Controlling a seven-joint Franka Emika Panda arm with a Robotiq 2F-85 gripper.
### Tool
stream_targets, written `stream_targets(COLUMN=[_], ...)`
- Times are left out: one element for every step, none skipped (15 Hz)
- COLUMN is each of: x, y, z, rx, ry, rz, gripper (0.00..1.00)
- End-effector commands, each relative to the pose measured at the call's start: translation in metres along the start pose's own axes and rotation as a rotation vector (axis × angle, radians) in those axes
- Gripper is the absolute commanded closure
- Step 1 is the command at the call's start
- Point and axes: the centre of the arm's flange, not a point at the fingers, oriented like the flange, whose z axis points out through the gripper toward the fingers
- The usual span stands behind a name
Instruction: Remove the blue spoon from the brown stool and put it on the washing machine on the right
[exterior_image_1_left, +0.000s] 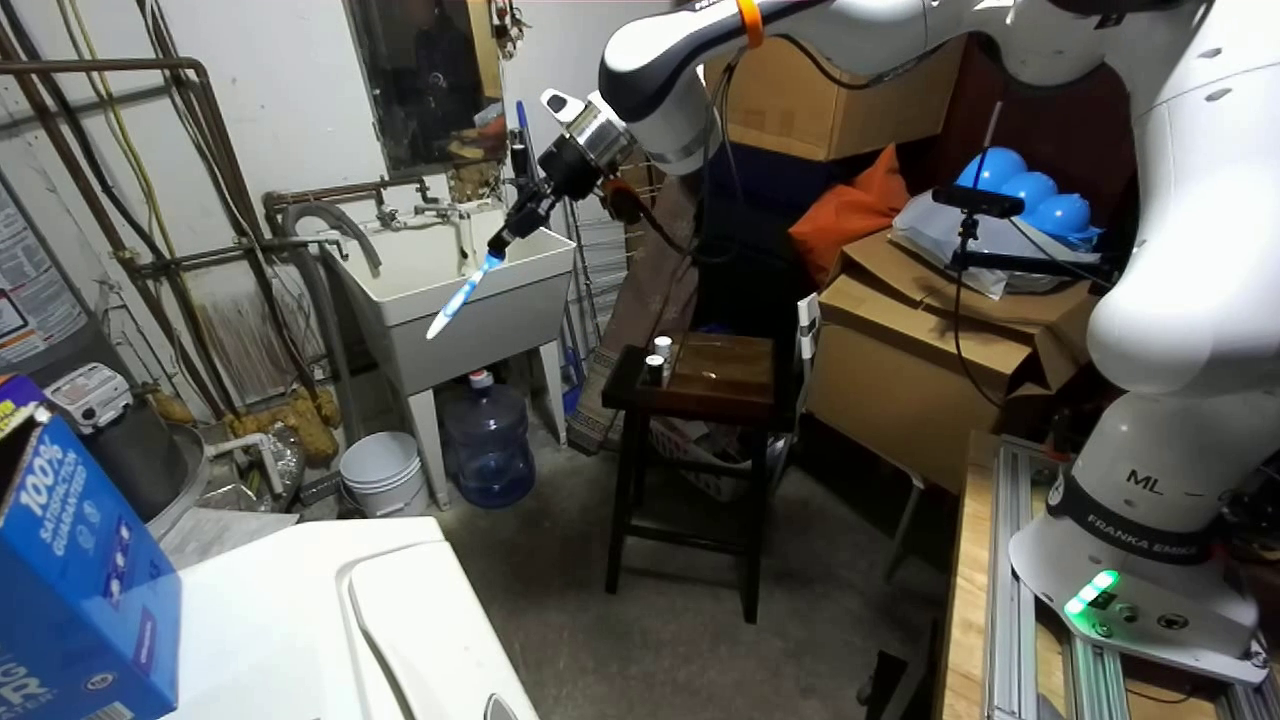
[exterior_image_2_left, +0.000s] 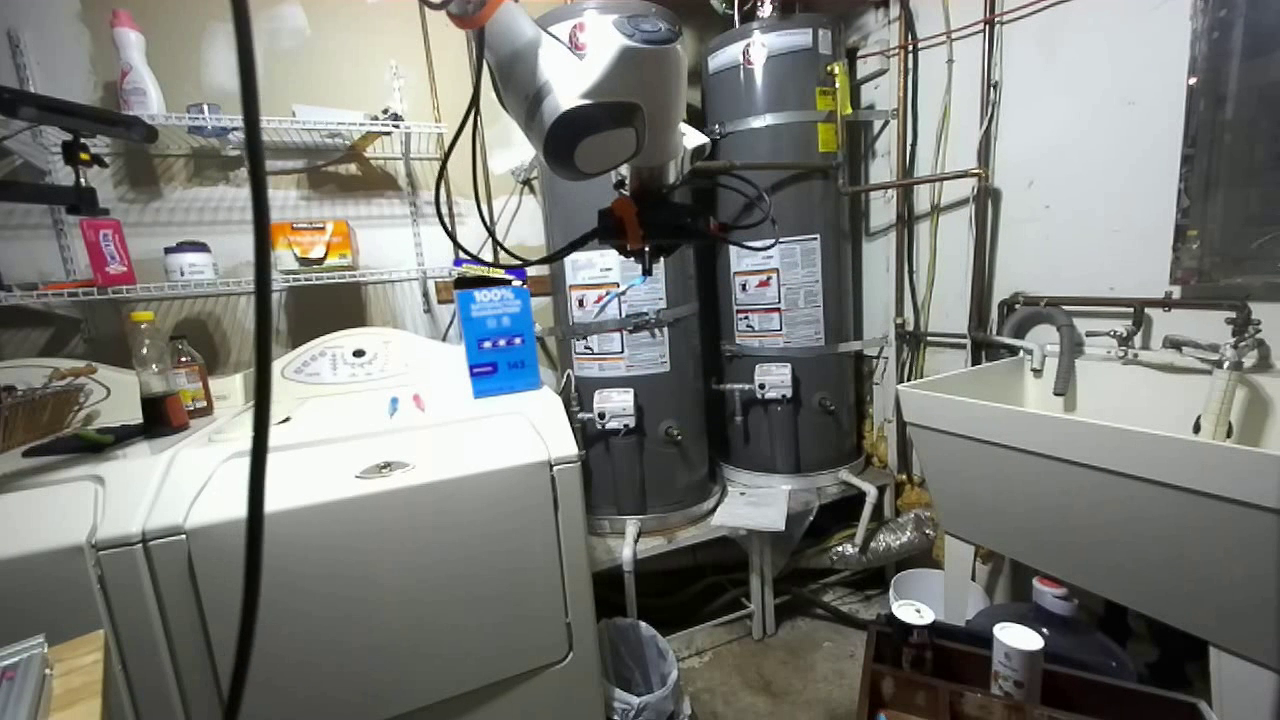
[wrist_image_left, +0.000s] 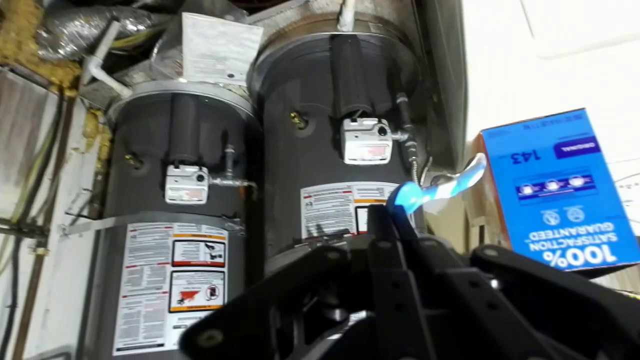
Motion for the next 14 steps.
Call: stream_targets(x=[0.006,0.001,0.001,-0.002,-0.005,-0.005,-0.004,-0.003,-0.002,-0.002,-0.002,-0.001,0.001,0.005], y=[0.018,0.017,0.006,0.009,0.011,0.011,0.01,0.009,0.008,0.008,0.008,0.005,0.003,0.0], z=[0.01,0.006,0.007,0.008,0.009,0.009,0.009,0.01,0.01,0.01,0.01,0.016,0.024,0.036], rx=[0.166,0.189,0.116,0.124,0.122,0.122,0.122,0.123,0.123,0.123,0.123,0.127,0.147,0.171], ry=[0.042,0.048,0.008,0.01,0.007,0.006,0.006,0.005,0.005,0.005,0.005,0.002,0.001,-0.004], rz=[-0.094,-0.131,-0.083,-0.085,-0.08,-0.08,-0.081,-0.083,-0.085,-0.086,-0.086,-0.093,-0.111,-0.126], gripper=[0.99,0.99,0.99,0.97,0.97,0.97,0.97,0.97,0.97,0.97,0.99,0.99,0.99,0.99])
